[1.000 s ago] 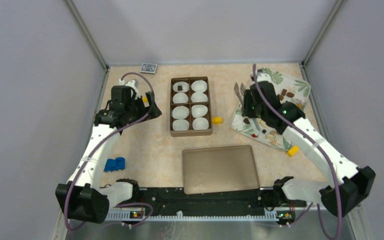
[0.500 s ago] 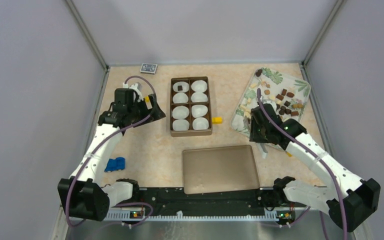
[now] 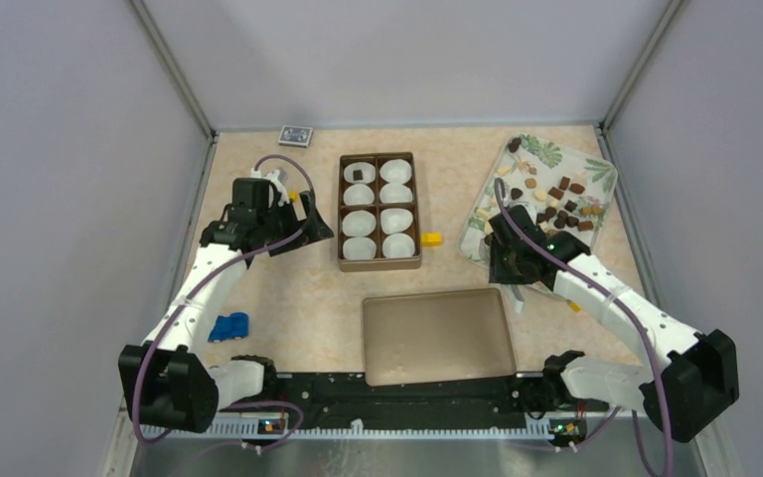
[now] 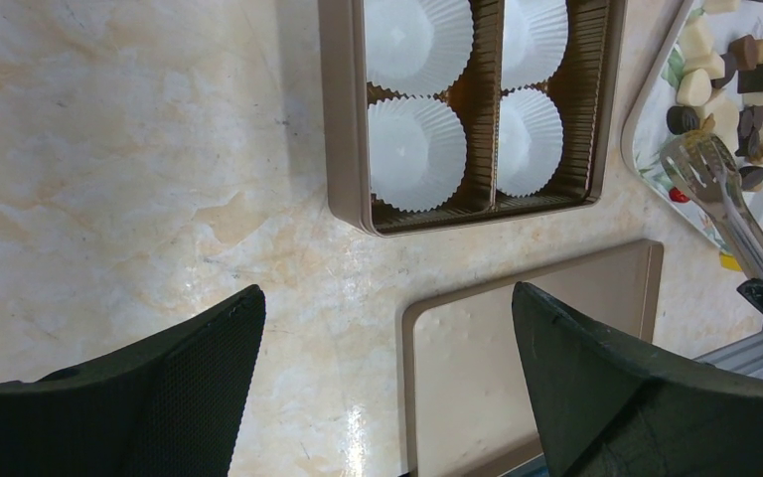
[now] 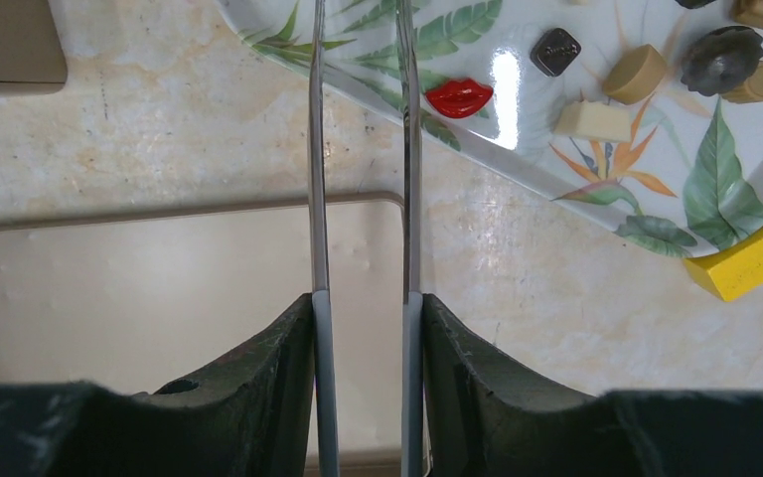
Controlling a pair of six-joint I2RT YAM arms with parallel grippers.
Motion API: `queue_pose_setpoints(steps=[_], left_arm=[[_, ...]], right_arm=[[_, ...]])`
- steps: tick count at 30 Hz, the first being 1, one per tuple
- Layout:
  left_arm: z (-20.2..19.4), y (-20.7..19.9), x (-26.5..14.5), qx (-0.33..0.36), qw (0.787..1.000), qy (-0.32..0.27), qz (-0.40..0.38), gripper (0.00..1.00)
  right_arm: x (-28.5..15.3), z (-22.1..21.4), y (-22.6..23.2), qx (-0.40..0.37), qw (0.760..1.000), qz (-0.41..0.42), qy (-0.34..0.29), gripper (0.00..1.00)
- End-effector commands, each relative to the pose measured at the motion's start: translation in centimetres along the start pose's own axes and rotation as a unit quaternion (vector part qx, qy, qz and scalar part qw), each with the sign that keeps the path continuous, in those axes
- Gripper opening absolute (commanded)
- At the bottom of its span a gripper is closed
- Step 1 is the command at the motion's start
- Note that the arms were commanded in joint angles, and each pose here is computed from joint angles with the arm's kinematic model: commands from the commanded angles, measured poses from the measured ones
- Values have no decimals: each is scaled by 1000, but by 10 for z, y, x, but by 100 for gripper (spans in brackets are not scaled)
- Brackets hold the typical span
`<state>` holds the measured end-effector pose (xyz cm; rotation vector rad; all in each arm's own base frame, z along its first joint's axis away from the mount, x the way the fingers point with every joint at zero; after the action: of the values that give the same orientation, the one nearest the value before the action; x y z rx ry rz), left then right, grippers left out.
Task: Pack the chocolate
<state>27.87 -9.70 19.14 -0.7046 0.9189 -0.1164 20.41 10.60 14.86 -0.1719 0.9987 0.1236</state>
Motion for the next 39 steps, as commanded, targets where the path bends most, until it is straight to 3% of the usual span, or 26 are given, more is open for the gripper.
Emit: queue_pose_setpoints(steps=[1,20,39], left_arm=[[4,-5,0,17,1000,-7,-21,97],[10,-9,-5,20,999,-19,-19,97],[13,-3,-13,35,999,-26,11,97]], right_arm=[[2,21,0,3,1000,-8,-24,40],[19,33,-7,-23,998,-48,-20,43],[9,34,13,-39,999,22,-9,43]])
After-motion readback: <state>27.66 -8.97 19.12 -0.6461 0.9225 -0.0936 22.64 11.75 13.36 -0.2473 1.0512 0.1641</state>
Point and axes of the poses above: each gripper's point midway between its finger pads, its own x axis out along the fingers, its own y axis along the line the jaws close on, z = x × y, the point moved 3 cm from there along -x, back along the fingers, and after that the axes turned 14 degrees about -x, right-handed, at the moved point
